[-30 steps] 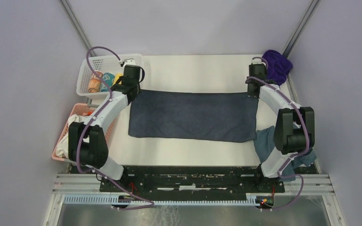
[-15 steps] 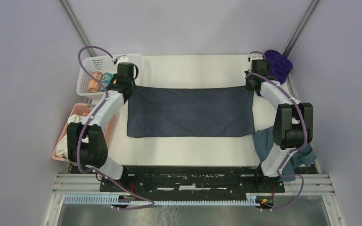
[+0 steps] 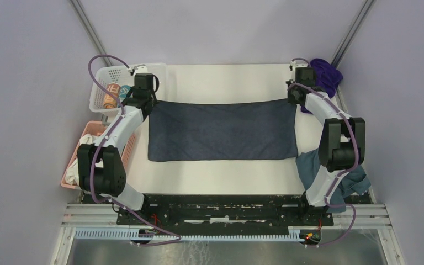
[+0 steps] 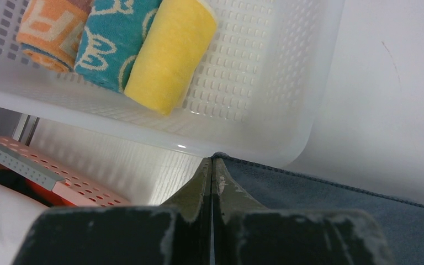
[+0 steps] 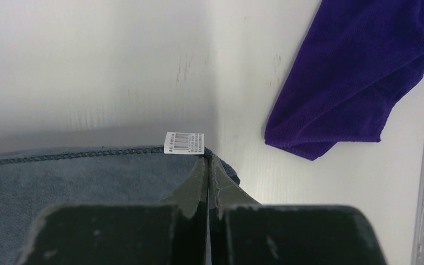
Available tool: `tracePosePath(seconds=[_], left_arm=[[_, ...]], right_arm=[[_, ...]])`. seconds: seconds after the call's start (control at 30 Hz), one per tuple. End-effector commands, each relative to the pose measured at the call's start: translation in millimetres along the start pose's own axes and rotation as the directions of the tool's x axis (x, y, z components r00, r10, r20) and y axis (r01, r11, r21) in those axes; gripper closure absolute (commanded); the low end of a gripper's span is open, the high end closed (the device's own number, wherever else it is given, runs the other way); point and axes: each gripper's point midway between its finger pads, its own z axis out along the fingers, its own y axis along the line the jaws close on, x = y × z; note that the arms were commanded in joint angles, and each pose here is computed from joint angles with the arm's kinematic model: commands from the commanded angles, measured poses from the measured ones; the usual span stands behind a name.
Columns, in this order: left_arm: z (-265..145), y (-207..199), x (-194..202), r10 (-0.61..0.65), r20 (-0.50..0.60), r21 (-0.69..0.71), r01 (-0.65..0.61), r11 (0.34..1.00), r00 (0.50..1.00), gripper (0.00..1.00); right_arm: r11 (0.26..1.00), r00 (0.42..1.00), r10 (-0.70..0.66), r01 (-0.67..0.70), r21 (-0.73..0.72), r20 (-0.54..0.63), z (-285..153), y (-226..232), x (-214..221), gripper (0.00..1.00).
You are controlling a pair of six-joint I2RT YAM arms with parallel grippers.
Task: Roll the towels
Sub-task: Flatten out the towel at the center of the board.
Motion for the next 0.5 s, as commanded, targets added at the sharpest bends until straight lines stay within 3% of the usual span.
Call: tracePosePath(seconds=[0.0, 0.27, 0.47], left_arm=[[-8.0, 1.9, -30.0, -0.053, 0.083, 0.021, 0.052, 0.998, 0.995, 0.97], [-9.4, 8.4, -27.1, -0.062, 0.072, 0.017, 0.061, 0.998, 0.995, 0.97], [-13.8, 12.0, -15.4, -0.068, 0.053, 0.017, 0.068, 0.998, 0.996, 0.97]], right_arm=[[1.000, 0.995, 0.001, 0.001, -0.021, 0.097, -4.3, -1.4, -41.2, 1.00], [0.996, 0.995, 0.001, 0.008, -0.084, 0.103, -9.1, 9.3, -44.4, 1.00], [0.998, 0.996, 0.001, 0.004, -0.056, 0.089, -20.0, 3.2, -34.7, 1.00]])
